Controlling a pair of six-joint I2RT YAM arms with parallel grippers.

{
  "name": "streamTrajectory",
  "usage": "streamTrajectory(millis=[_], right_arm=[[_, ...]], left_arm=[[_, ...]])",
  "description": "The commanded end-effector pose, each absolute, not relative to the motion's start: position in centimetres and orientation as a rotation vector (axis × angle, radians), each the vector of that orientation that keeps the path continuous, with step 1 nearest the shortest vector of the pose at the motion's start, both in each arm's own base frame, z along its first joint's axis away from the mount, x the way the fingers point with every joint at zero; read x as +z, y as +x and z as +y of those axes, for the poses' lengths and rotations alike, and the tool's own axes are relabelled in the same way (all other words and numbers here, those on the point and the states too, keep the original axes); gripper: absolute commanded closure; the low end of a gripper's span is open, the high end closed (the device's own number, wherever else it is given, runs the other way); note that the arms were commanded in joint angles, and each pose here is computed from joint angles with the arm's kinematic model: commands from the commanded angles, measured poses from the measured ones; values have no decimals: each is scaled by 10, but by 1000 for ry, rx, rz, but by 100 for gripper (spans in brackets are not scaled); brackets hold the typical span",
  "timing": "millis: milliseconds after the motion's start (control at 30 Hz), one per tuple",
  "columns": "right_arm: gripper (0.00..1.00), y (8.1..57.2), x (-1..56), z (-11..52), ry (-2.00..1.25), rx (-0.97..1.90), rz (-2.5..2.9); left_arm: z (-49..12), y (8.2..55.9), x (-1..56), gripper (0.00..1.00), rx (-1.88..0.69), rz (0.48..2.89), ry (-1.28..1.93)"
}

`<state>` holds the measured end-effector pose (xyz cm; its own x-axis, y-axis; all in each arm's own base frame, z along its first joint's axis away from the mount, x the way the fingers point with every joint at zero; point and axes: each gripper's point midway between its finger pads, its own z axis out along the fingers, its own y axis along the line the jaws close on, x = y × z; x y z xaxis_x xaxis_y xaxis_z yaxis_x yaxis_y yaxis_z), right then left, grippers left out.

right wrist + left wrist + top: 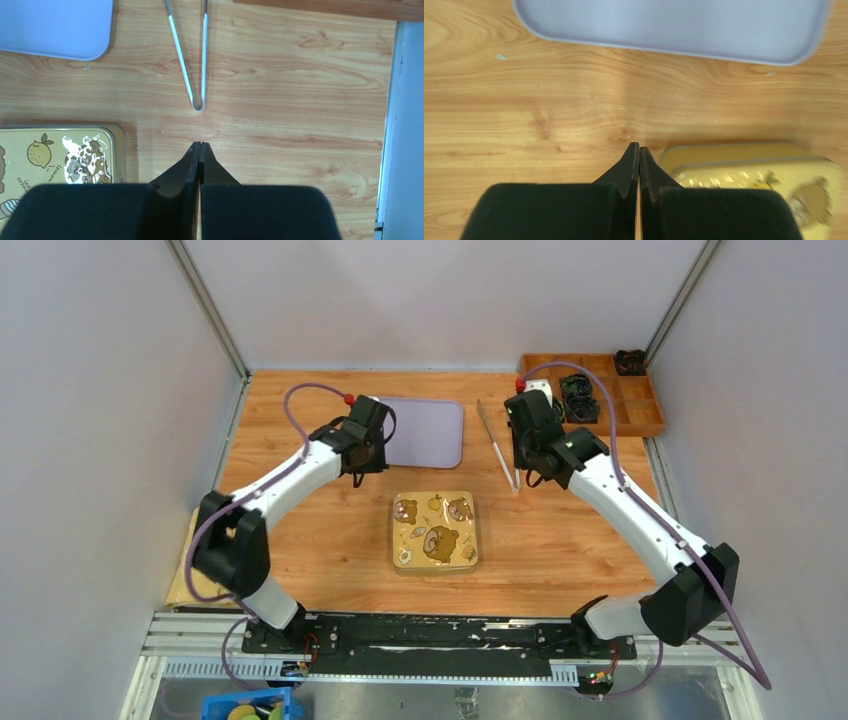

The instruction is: Pack the cookies

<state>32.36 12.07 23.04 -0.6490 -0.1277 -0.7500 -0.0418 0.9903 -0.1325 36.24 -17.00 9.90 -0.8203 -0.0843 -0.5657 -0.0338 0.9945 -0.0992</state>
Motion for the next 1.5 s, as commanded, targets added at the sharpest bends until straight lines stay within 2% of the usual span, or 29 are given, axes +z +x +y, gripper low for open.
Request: streamTrajectory(millis=[0, 167, 333, 533, 800, 1233, 1467], right_arm=[[100, 324, 186, 129, -166, -99, 2395], [100, 332, 145, 160, -277, 14, 2479], [100, 353, 108, 192, -380, 80, 2583], [100, 380, 68, 226, -420, 166, 2667], [100, 404, 57, 269, -494, 301, 2662], [100, 373, 36, 283, -561, 304, 2727], [100, 385, 25, 283, -530, 264, 2745]], left_arm=[[-167, 353, 180, 98, -191, 2356, -60], [-156, 339, 289, 94, -283, 2117, -70], [-135, 317, 336, 90, -296, 1990, -91], [-120, 305, 334, 89, -240, 1983, -96], [-109, 303, 322, 89, -171, 2004, -101], [-109, 303, 312, 88, -158, 2026, -107], [-107, 305, 307, 88, -134, 2036, -107]])
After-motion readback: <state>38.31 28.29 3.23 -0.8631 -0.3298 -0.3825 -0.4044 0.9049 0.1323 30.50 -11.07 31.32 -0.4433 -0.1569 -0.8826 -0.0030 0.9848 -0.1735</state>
